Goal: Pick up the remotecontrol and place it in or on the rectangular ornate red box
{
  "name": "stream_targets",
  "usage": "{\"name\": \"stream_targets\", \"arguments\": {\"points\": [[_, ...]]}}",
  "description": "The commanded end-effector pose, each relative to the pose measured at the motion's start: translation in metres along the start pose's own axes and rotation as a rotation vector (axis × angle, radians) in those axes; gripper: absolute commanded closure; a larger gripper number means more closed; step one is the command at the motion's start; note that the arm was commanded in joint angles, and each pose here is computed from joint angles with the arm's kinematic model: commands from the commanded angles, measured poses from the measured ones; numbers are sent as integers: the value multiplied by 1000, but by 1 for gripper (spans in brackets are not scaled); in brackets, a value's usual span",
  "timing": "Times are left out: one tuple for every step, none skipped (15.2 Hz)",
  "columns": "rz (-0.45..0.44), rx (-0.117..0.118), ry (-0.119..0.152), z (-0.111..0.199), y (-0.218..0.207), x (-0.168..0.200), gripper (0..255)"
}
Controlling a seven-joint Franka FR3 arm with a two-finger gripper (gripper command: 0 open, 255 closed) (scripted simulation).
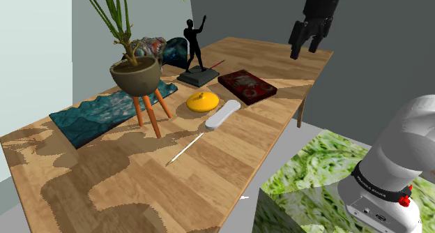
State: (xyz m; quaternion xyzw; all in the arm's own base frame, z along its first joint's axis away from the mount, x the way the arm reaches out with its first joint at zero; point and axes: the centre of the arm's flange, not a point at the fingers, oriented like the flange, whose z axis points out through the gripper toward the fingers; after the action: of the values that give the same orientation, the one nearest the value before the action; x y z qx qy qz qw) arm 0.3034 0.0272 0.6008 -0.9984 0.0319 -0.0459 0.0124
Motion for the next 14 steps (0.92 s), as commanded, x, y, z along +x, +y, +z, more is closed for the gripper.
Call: {"name": "stream_targets", "arguments": {"points": [[0,0,0,0,0,0,0],[39,-3,-2,9,-10,3,0],[79,-6,-5,17,-20,6,0],[118,-9,-7,26,-30,9,0],[157,-12,-10,35,-40,13,0],[196,-15,-12,43,-49,17,0],[236,-18,-14,52,-59,22,0],[275,-21,-17,61,-68,26,0],[314,-24,-19,70,-77,31,0],[353,-27,-21,79,-86,37,0],[393,-29,-24,88,-94,43,0],[432,-32,-26,97,-102,49,0],[471,-35,-29,106,-110,55,0],[510,-38,-31,115,-118,62,0]]}}
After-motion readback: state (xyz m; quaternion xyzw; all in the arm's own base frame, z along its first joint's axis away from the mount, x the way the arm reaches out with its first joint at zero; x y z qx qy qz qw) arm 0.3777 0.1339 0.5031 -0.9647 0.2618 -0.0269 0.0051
